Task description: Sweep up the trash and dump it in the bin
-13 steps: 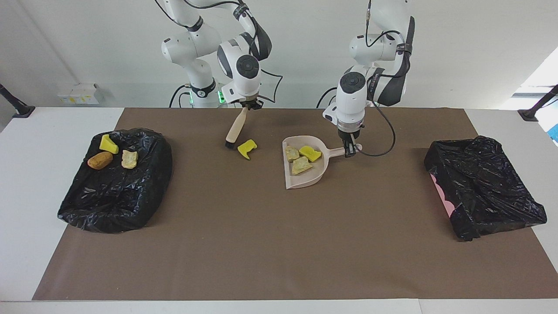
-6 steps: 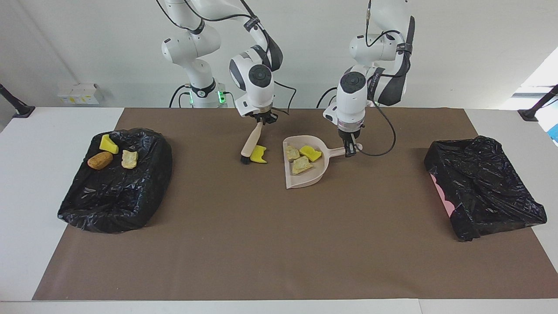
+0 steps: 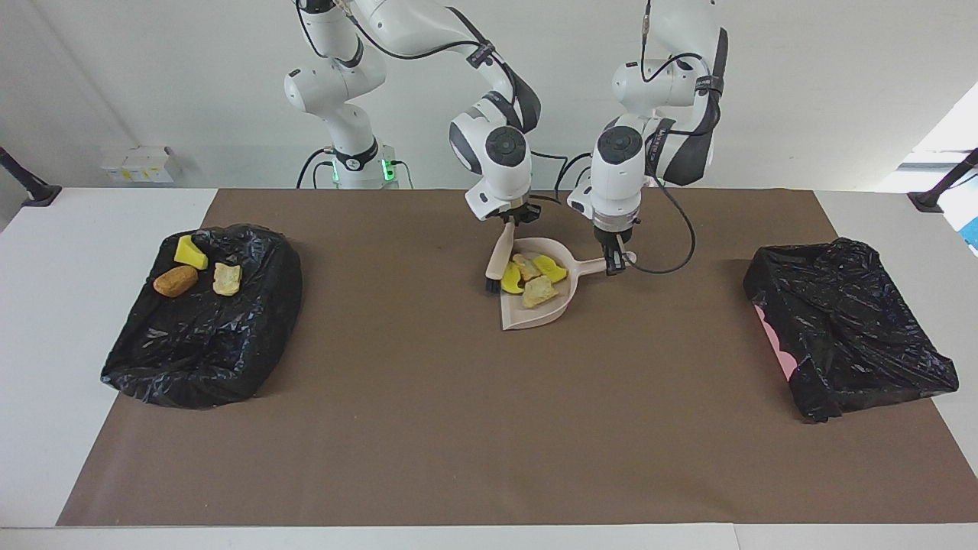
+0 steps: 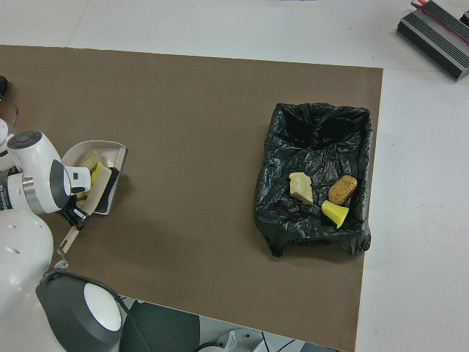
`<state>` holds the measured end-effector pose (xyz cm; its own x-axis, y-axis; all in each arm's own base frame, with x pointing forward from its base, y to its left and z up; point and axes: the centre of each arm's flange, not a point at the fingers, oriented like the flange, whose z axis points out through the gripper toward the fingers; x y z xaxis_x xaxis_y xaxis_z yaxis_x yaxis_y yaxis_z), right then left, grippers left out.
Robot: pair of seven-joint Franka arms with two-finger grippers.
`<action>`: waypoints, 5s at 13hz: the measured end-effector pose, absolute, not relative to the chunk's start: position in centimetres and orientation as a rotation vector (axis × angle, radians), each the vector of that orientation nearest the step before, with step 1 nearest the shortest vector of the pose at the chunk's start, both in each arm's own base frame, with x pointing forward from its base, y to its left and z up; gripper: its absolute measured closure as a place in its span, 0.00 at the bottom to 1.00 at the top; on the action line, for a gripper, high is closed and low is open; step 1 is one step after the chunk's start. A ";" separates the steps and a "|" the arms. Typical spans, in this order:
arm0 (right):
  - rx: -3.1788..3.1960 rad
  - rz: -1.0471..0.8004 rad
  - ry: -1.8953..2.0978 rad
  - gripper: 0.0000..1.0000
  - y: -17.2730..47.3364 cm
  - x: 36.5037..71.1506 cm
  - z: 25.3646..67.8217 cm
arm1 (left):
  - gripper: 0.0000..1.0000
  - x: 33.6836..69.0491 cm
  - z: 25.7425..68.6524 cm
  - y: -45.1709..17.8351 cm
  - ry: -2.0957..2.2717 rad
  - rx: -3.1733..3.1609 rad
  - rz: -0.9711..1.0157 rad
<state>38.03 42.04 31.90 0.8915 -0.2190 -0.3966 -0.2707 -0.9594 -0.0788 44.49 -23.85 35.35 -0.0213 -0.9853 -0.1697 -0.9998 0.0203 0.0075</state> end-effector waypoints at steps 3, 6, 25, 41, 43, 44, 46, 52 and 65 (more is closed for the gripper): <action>-2.888 0.607 0.316 0.75 42.4 38.8 32.2 | 0.69 44.8 35.3 -23.2 2.151 -2.121 0.193; -2.897 0.684 0.279 0.75 41.2 39.7 33.2 | 0.69 45.2 35.3 -22.4 2.163 -2.113 0.195; -3.057 0.680 -0.232 0.75 38.3 41.8 33.4 | 0.69 46.0 35.3 -20.9 2.170 -2.113 0.193; -3.087 0.773 -0.181 0.75 37.3 42.6 34.1 | 0.69 53.0 41.6 -6.6 2.222 -2.120 0.104; -3.090 0.774 -0.177 0.75 38.2 41.9 34.3 | 0.69 54.2 44.2 -1.4 2.157 -2.172 0.056; -3.093 0.781 -0.158 0.75 39.1 41.0 34.4 | 0.69 54.6 45.6 1.2 2.102 -2.225 0.040; -3.094 0.783 -0.114 0.75 41.4 39.1 34.5 | 0.69 54.8 48.0 7.3 1.975 -2.335 0.009; -3.065 0.783 -0.060 0.75 45.3 35.8 34.2 | 0.69 51.8 52.8 24.0 1.723 -2.466 -0.061; -3.045 0.692 -0.031 0.08 45.6 36.4 33.0 | 0.69 55.1 55.0 28.9 1.648 -1.884 0.621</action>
